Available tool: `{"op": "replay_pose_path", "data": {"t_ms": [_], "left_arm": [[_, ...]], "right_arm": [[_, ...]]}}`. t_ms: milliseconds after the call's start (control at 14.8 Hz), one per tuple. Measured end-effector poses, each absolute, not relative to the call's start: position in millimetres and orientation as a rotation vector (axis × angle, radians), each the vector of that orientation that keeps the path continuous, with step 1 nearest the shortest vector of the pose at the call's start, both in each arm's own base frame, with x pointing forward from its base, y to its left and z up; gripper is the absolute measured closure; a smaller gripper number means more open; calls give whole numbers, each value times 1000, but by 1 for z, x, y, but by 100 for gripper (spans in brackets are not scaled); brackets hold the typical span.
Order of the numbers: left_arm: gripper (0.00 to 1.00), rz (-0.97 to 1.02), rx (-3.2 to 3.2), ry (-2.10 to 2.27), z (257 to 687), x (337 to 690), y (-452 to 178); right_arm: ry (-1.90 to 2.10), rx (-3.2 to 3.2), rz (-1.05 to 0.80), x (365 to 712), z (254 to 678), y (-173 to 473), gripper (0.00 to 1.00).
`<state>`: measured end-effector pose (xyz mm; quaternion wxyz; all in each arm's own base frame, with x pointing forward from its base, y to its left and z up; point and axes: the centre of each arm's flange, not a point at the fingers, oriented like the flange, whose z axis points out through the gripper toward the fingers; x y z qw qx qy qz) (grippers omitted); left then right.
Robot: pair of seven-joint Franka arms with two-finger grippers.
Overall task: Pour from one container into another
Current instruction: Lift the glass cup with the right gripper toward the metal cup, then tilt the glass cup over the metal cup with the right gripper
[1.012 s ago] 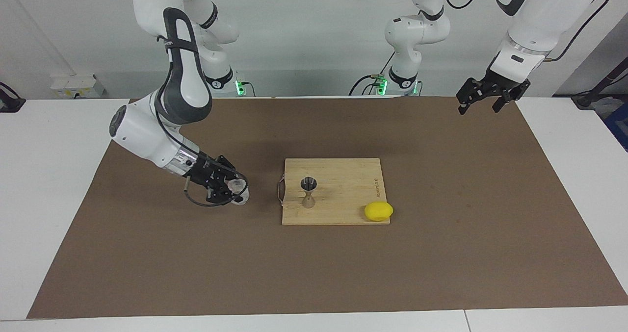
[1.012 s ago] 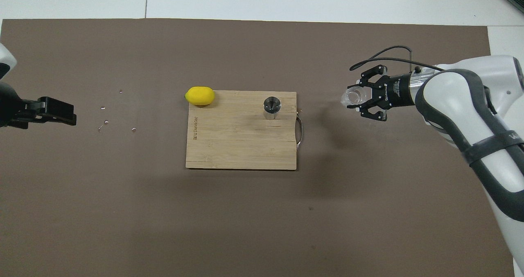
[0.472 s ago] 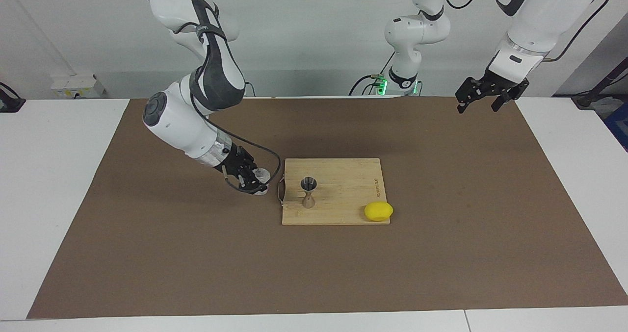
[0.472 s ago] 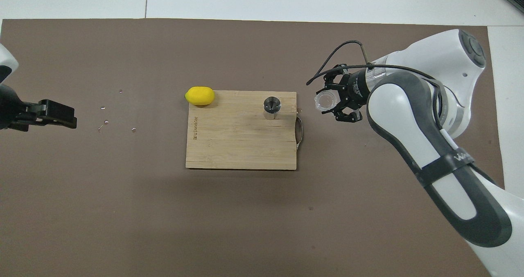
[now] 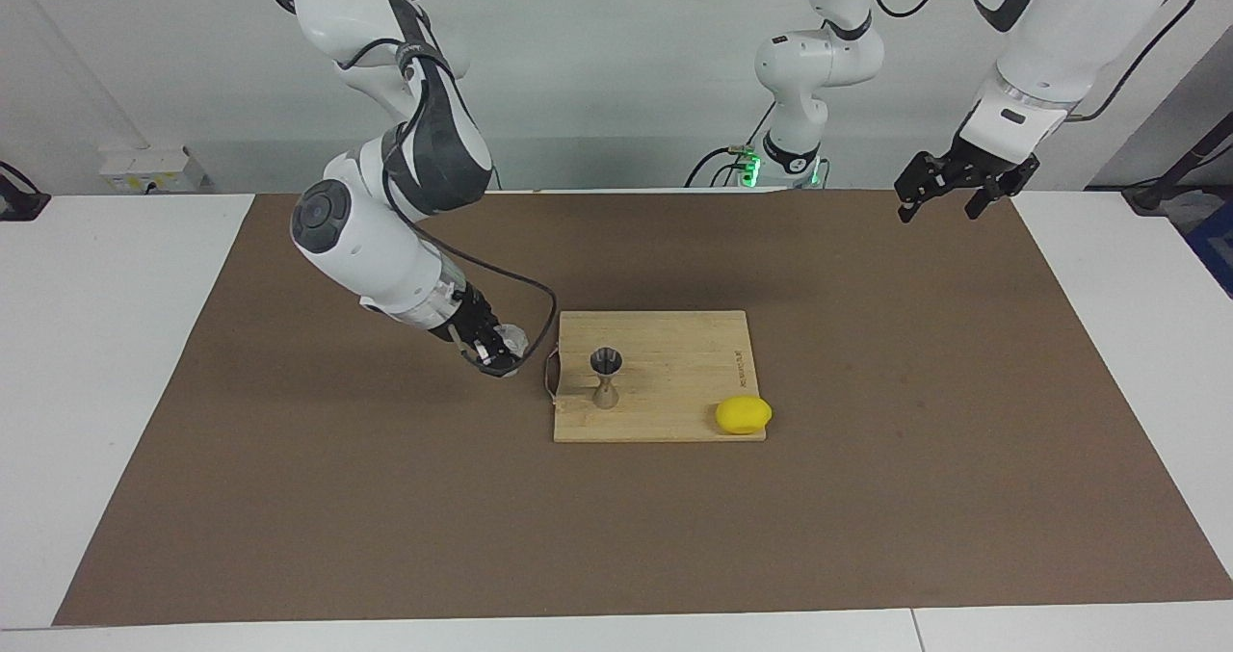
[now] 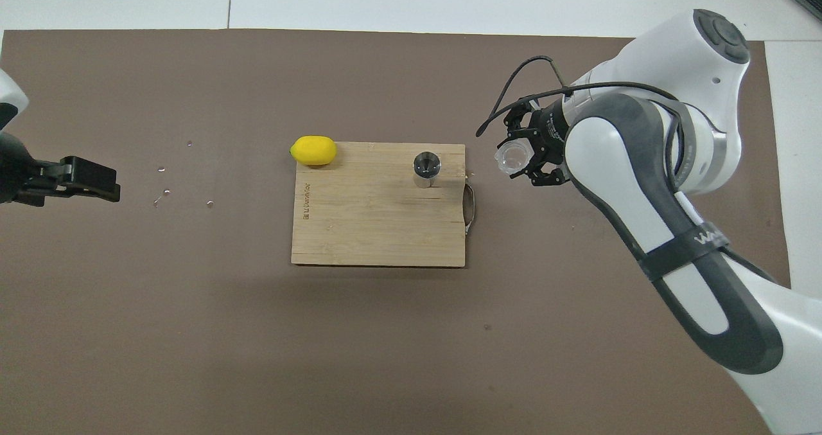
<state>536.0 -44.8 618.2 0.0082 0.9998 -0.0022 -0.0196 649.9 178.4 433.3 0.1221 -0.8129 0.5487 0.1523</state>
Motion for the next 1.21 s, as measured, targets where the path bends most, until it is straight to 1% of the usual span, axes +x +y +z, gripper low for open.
{"op": "replay_pose_path", "data": {"t_ms": [540, 810, 1214], "left_arm": [[0, -61, 3125, -7, 618, 536, -45], [0, -61, 3125, -7, 618, 536, -45], [0, -61, 3125, -7, 618, 536, -45]], "right_arm": [[1731, -2370, 513, 679, 422, 234, 49], [1741, -2447, 485, 677, 414, 259, 49], [1696, -2626, 367, 661, 413, 291, 49]]}}
